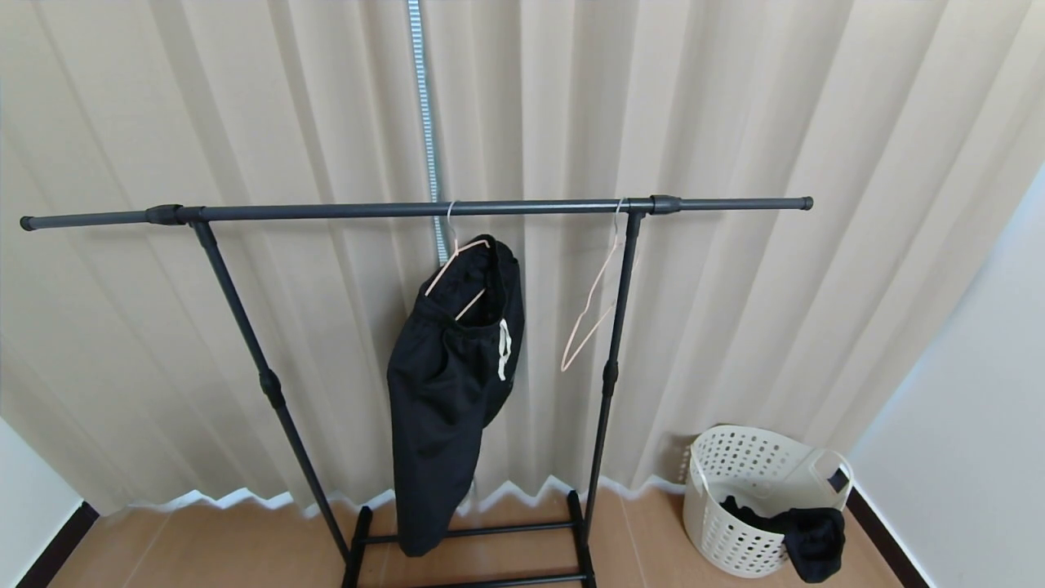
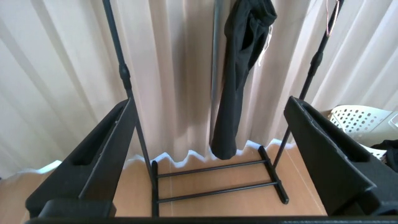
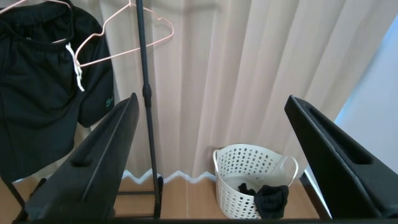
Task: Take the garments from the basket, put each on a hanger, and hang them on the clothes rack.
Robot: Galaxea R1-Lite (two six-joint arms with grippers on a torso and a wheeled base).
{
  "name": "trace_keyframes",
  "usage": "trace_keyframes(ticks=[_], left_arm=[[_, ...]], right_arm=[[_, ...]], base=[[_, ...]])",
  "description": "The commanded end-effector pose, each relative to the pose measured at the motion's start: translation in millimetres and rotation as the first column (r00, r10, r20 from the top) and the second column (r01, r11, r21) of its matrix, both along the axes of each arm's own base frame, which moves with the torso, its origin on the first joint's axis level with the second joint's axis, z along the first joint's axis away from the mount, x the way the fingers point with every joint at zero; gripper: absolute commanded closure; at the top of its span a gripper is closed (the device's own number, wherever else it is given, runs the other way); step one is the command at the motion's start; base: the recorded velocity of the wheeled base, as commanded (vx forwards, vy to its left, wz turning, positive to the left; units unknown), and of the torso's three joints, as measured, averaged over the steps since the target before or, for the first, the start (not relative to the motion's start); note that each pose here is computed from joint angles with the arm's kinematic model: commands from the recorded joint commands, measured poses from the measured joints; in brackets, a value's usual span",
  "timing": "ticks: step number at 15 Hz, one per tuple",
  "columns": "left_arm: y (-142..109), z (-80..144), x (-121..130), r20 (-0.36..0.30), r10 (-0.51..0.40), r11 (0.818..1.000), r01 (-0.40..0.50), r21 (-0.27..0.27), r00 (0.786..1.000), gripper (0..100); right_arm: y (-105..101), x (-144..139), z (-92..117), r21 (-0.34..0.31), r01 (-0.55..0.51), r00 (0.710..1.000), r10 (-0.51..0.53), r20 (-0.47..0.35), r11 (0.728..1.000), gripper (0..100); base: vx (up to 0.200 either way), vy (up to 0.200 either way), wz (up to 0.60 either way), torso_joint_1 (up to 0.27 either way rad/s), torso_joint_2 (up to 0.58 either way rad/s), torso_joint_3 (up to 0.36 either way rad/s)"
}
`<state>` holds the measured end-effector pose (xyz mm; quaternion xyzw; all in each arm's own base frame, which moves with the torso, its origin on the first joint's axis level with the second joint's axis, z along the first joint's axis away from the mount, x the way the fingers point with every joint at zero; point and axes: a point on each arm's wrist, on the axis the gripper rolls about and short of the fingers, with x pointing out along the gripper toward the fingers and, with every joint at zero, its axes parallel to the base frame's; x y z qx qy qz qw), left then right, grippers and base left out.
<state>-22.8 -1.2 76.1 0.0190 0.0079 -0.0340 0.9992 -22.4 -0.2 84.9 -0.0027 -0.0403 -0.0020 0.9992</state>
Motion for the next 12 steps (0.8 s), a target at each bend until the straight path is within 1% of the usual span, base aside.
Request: trace_keyframes(ticks=[1, 5, 12], left_arm=[[0.0, 0.3, 0.4, -0.004, 0.000, 1.000, 0.000, 0.000, 1.000, 0], [0.0, 0.3, 0.4, -0.005, 0.000, 1.000, 0.000, -0.002, 1.000, 0], [0.0, -0.1, 0.5, -0.006, 0.000, 1.000, 0.000, -0.002, 1.000, 0]], right_arm=[[0.0, 0.4, 0.1, -0.002, -0.001, 1.000, 0.001, -0.004, 1.000, 0], [0.1, 0.2, 0.1, -0.002, -0.004, 1.000, 0.004, -0.002, 1.000, 0], [0.2, 0.1, 0.1, 0.000, -0.012, 1.000, 0.012, -0.001, 1.000, 0]], base=[[0.000, 0.000, 0.00, 0.000, 0.00, 0.000], [0.000, 0.000, 0.00, 0.000, 0.00, 0.000], [0.000, 0.000, 0.00, -0.137, 0.32, 0.168]])
